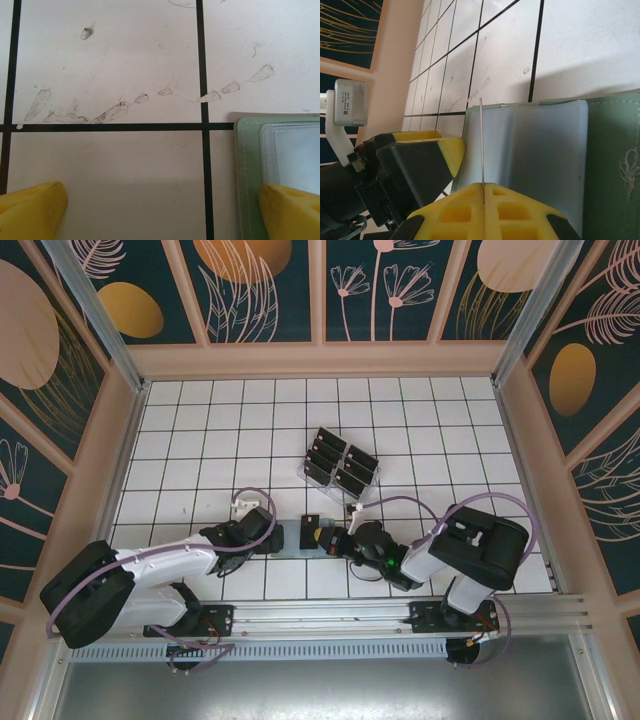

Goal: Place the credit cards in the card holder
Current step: Insert the credit card into the card slot.

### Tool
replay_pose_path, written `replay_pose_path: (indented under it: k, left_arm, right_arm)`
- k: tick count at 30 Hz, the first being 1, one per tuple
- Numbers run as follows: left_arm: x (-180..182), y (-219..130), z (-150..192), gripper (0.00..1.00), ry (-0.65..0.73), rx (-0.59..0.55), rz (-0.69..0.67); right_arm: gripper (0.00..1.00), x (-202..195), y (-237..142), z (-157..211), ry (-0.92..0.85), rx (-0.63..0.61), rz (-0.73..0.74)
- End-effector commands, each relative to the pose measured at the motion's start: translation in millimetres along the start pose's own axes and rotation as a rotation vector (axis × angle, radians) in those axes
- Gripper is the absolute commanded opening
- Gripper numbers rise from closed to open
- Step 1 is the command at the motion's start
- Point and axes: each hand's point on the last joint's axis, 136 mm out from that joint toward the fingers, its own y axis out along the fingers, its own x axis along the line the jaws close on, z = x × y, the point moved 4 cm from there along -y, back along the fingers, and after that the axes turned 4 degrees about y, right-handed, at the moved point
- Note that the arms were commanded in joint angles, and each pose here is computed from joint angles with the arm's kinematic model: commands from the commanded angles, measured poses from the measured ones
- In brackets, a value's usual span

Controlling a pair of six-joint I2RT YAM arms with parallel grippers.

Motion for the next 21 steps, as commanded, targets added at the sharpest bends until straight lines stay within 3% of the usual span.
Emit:
replay_pose_path:
  k: [1,21]
  left_arm:
    - [12,1,17,0.99,-0.003,0.051,-0.039]
    - [9,-1,12,0.99,-0.003,0.044,-0.026]
  right_arm:
    - [0.00,5,0,1,0.020,-0.014,-0.047]
    - [0.00,0,12,10,0.055,0.030,-0.064]
